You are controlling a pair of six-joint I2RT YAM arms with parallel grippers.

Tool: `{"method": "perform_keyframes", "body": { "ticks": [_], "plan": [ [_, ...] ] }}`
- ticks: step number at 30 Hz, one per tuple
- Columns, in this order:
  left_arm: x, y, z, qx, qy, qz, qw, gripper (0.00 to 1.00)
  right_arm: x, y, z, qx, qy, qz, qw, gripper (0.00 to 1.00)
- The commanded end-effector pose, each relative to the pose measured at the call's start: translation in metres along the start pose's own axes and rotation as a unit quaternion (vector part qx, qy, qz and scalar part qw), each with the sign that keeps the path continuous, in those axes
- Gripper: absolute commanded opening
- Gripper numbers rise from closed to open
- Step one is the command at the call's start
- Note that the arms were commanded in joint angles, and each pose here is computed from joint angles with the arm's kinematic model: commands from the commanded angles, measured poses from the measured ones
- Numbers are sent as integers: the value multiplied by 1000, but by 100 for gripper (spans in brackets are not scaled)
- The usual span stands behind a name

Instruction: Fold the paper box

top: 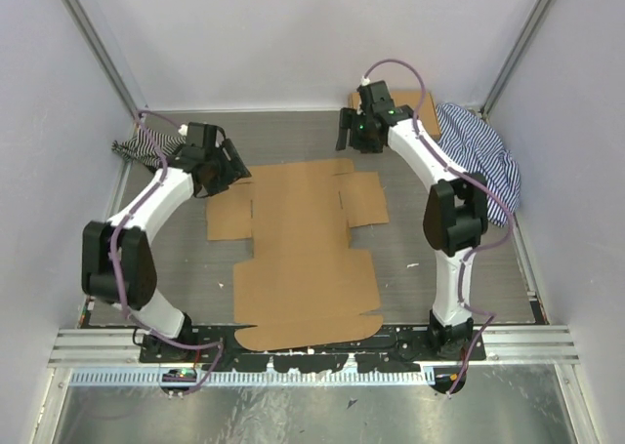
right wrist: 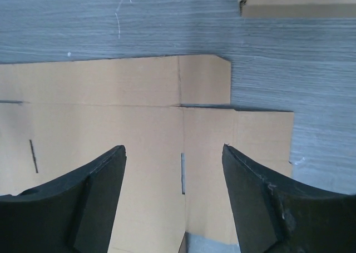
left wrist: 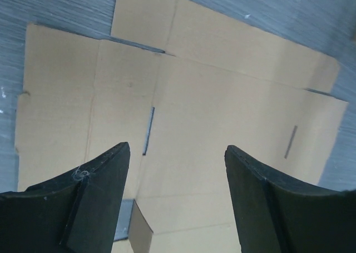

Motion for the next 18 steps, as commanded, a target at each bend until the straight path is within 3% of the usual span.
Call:
{"method": "perform_keyframes", "body": {
  "ticks": [1,7,18],
  "plan": [
    [25,-13,16,18,11,-29,999,77,23,8,4,-16,15,43,999,77],
    [62,-5,28,28,14,2,1000,77,61,-9,10,28,22,56,998,84],
    [104,21,37,16,20,15,1000,77,102,-28,-1,26,30,44,998,88]
  ]
}}
Point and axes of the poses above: each gripper's point midway between its finger pads, its own x axis out along the fingers, its own y axis along the line the jaws close on, z = x × y, the point moved 5 cm from there along -x, back along the fingers, and after that the axes turned 9 degrees about x, right-handed, at the moved point
